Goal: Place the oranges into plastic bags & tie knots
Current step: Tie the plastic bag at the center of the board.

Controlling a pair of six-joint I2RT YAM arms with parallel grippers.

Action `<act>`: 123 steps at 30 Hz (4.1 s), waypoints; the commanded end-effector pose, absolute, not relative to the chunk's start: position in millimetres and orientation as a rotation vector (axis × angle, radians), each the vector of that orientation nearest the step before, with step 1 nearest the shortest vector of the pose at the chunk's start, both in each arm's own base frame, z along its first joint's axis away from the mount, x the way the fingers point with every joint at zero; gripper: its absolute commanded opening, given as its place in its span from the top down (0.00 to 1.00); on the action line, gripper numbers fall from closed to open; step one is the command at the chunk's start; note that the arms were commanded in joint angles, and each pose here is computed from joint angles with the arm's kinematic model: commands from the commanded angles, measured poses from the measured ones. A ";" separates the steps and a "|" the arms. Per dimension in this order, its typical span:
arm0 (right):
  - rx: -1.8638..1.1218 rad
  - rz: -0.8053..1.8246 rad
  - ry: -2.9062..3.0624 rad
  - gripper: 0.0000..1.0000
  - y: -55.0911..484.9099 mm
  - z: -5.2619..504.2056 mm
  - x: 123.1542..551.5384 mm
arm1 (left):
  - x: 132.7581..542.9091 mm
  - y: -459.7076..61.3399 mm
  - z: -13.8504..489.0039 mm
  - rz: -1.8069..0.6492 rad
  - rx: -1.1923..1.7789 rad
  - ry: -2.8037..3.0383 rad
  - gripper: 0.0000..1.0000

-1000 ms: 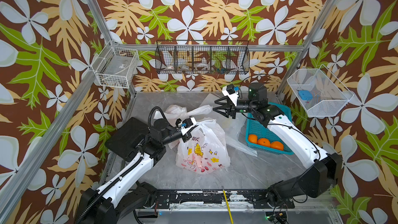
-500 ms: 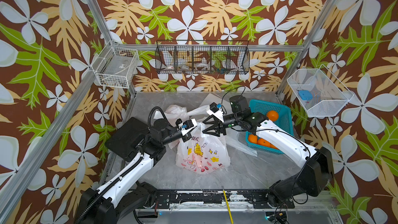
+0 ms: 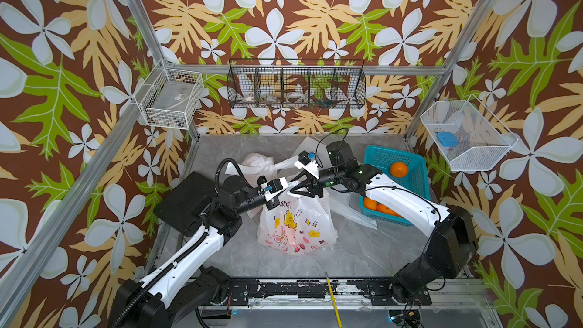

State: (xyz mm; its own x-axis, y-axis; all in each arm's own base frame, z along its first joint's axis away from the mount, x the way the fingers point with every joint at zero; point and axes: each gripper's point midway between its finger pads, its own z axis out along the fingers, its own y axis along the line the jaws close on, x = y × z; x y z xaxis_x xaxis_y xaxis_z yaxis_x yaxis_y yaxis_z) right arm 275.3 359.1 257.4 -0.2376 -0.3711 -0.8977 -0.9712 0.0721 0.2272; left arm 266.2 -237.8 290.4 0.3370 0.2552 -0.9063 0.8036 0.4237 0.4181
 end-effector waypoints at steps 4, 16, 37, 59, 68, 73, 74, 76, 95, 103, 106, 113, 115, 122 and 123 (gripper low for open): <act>-1.357 1.094 1.734 0.72 360.7 244.2 281.7 | 265.9 -236.1 300.4 -0.467 1.104 1.193 1.00; -1.272 0.754 1.805 1.00 341.2 247.3 309.6 | 264.4 -231.9 305.9 -0.516 1.040 1.254 1.00; -1.257 0.496 1.763 1.00 339.2 261.8 329.9 | 256.3 -233.9 314.0 -0.616 0.992 1.257 1.00; -0.813 1.185 1.365 1.00 364.7 315.9 290.8 | 222.4 -268.7 298.0 -0.861 0.754 1.252 1.00; -0.706 1.227 1.294 1.00 349.7 315.1 283.9 | 221.9 -266.4 275.6 -0.907 0.692 1.271 0.88; -0.697 1.207 1.281 1.00 345.7 308.2 283.3 | 219.6 -252.5 268.0 -0.839 0.677 1.307 0.57; -0.702 1.207 1.276 1.00 345.9 306.8 282.5 | 217.4 -249.3 267.4 -0.825 0.682 1.314 0.52; -0.706 1.210 1.268 1.00 346.4 305.9 282.0 | 212.5 -241.4 271.8 -0.804 0.676 1.315 0.46; -0.804 1.114 1.261 1.00 355.8 300.0 276.4 | 247.3 -195.8 342.2 -1.472 0.040 1.587 0.46; -0.813 1.087 1.272 1.00 356.3 297.5 277.5 | 250.5 -208.1 330.7 -1.622 0.003 1.620 0.52; -0.821 1.083 1.275 1.00 357.1 297.5 277.1 | 251.9 -210.4 327.6 -1.625 0.006 1.626 0.54; -0.828 1.084 1.280 1.00 358.8 296.4 275.1 | 258.5 -222.4 319.1 -1.626 0.012 1.658 0.55; -0.829 1.084 1.278 1.00 358.9 296.9 274.2 | 260.0 -225.0 317.3 -1.628 0.014 1.664 0.56; -0.841 1.081 1.277 1.00 359.7 297.1 272.3 | 265.5 -225.4 313.0 -1.616 -0.006 1.671 0.65; -0.842 1.079 1.275 1.00 359.5 297.2 271.9 | 265.8 -226.0 312.3 -1.616 -0.006 1.673 0.66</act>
